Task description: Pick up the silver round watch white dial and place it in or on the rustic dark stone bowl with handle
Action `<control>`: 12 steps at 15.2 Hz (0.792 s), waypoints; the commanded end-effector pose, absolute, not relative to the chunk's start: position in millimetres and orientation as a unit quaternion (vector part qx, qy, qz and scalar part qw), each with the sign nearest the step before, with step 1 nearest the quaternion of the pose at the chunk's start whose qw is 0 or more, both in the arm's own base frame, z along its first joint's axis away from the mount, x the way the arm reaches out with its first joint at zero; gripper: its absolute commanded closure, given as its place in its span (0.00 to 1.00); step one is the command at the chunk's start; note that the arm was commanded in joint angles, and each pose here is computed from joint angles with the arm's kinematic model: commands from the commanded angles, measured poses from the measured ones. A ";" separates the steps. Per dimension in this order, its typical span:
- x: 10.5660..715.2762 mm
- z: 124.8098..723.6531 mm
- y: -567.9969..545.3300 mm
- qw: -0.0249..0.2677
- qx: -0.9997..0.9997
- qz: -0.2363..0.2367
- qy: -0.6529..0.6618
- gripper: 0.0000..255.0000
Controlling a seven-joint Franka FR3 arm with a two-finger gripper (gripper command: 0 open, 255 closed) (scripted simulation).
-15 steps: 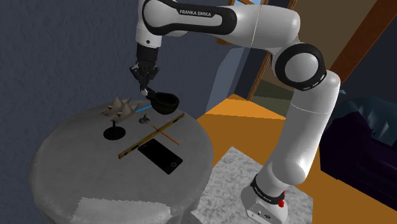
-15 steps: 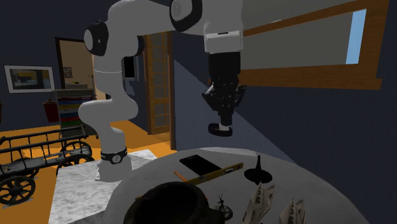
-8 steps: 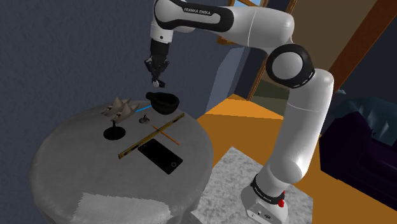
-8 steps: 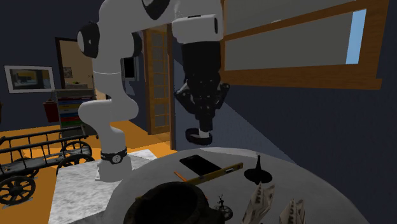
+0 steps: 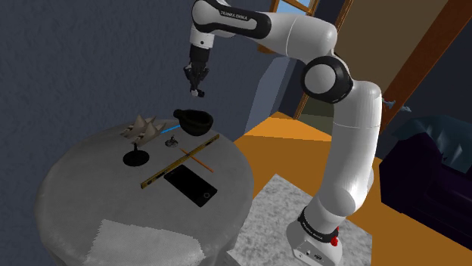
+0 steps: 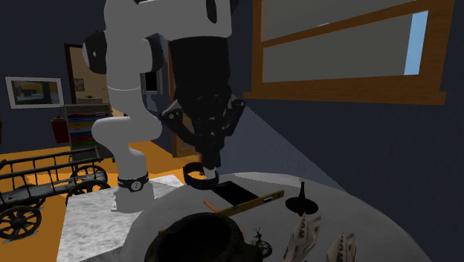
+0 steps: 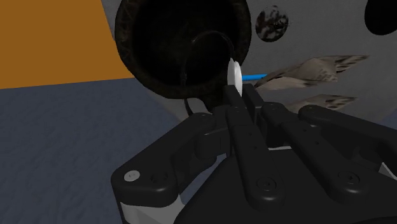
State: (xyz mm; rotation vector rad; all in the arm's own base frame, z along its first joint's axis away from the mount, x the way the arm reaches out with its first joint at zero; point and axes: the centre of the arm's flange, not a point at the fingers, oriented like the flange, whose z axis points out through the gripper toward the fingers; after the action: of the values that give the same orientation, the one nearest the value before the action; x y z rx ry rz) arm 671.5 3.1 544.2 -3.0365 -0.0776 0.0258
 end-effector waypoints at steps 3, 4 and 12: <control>672.4 525.4 0.5 0.052 -0.998 0.008 -0.026 1.00; 672.4 520.1 0.5 0.052 -0.998 0.008 -0.026 1.00; 672.4 477.9 0.5 0.052 -0.998 0.008 -0.026 1.00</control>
State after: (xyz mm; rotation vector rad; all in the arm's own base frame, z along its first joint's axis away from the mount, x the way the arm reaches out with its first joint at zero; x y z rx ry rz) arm 672.8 0.4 483.7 -3.0365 -0.0790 0.0261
